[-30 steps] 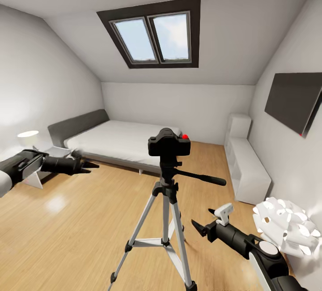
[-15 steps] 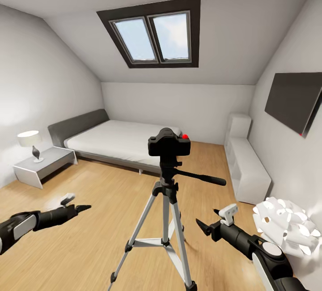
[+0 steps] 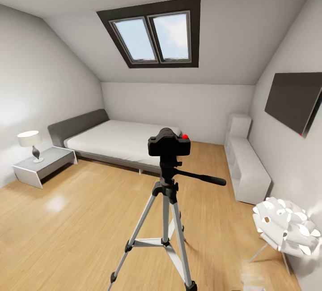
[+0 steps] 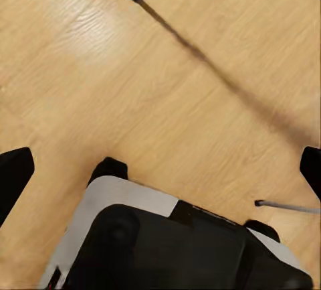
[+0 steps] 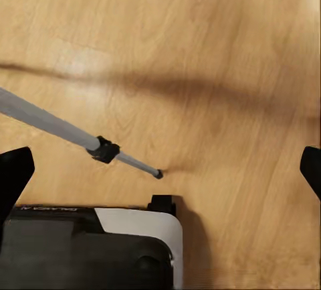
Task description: Attach the digital camera to the camera tripod in the bedroom.
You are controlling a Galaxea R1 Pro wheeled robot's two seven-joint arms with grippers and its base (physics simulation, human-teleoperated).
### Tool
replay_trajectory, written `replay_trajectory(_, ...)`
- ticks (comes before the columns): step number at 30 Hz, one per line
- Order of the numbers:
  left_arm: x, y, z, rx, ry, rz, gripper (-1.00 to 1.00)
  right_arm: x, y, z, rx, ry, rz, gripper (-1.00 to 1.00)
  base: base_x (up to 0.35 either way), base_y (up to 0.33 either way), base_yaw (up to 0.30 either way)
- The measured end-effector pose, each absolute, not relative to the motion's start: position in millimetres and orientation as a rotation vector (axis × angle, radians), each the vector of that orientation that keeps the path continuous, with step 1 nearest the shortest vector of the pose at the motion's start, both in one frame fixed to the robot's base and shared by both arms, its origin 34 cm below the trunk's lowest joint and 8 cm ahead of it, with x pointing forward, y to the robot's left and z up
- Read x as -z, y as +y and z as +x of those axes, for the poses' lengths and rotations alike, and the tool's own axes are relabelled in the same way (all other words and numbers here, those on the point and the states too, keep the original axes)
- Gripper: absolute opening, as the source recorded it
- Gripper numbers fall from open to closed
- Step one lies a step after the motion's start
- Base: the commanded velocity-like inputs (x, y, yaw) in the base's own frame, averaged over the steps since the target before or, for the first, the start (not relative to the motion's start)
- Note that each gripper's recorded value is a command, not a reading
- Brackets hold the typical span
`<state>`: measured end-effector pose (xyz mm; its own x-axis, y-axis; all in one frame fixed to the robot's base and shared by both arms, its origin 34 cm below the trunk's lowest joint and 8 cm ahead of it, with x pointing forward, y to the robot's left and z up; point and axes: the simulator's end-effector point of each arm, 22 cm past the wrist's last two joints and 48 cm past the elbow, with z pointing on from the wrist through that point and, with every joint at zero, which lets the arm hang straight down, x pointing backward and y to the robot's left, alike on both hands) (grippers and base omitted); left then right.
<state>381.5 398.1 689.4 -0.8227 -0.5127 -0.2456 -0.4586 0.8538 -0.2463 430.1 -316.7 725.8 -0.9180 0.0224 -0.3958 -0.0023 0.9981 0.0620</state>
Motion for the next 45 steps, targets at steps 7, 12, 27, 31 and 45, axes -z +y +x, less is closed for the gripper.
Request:
replay_trajectory(7, -638.8, 318.2, 256.5, 0.243, 2.916, -0.827, 1.00, -662.4, -330.9, 335.5, -0.050, 2.849, 0.052, 1.00, 0.000, 0.000, 0.000)
replay_trajectory(12, -626.8, 256.4, 195.1, 0.311, 3.012, -0.839, 1.00, -645.4, -340.4, 290.2, -0.022, 2.878, 0.056, 1.00, 0.000, 0.000, 0.000)
replay_trajectory(27, -624.0, 228.3, 158.1, 0.337, 3.065, -0.852, 1.00, -625.6, -241.6, 226.3, -0.204, 2.974, 0.075, 1.00, 0.000, 0.000, 0.000)
replay_trajectory(31, -624.0, 227.6, 157.3, 0.338, 3.066, -0.853, 1.00, -625.6, -234.3, 225.1, -0.218, 2.975, 0.076, 1.00, 0.000, 0.000, 0.000)
replay_trajectory(45, -624.0, 227.5, 156.4, 0.337, 3.067, -0.854, 1.00, -625.2, -239.8, 223.5, -0.208, 2.978, 0.084, 1.00, 0.000, 0.000, 0.000)
